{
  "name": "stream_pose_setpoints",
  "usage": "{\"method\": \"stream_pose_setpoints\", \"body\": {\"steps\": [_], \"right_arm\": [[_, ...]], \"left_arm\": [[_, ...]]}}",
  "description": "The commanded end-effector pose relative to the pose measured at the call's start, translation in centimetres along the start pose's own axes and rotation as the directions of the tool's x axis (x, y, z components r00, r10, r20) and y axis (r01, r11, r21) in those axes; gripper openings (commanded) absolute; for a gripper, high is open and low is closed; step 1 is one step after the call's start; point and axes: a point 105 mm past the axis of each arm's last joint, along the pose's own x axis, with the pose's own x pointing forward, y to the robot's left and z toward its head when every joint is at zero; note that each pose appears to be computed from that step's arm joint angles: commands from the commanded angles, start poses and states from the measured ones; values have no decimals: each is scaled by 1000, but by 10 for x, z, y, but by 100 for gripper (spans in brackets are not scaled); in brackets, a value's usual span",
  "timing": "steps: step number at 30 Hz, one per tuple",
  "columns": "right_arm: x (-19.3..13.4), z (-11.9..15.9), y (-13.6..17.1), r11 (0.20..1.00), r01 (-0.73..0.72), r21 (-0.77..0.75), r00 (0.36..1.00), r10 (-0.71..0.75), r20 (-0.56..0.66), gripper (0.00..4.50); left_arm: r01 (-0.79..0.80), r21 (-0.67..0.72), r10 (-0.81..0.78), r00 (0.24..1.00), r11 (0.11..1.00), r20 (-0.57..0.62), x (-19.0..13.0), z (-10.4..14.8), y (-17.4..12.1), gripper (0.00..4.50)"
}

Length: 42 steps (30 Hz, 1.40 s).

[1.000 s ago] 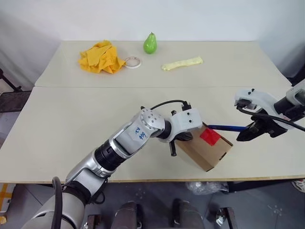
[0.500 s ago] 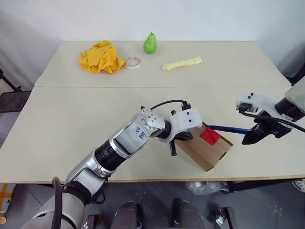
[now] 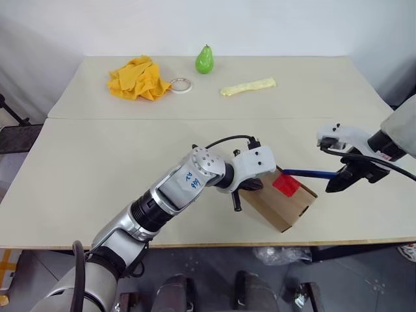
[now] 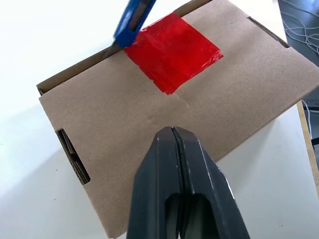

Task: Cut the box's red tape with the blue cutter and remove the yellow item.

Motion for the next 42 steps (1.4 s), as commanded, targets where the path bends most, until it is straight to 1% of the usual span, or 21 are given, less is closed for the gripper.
{"method": "stream_pose_setpoints", "body": {"steps": [1,14,20,26,31,34,42], "right_arm": [[-3,-9,12,997,-70,-10,997,70,-17,17],[-1,-25,17,997,-79,-12,996,79,-48,17],[3,-19,12,997,-73,-11,996,73,-42,17],[5,-4,11,997,-74,-26,997,73,-16,17],[4,2,11,997,-74,-24,997,74,4,17],[4,-3,12,997,-75,-17,997,75,-7,17],[3,-29,17,996,-85,-1,995,85,-58,17]], "left_arm": [[-22,-87,10,989,996,-144,12,-40,1,0],[-19,-85,7,990,996,-141,13,-40,1,0],[-21,-80,10,990,997,-138,14,-38,1,0],[-20,-77,10,991,997,-135,14,-38,0,0],[-17,-75,7,991,997,-132,13,-38,-2,0],[-17,-74,7,991,997,-132,14,-38,-2,0],[-18,-78,7,991,997,-131,14,-38,-1,0]]}}
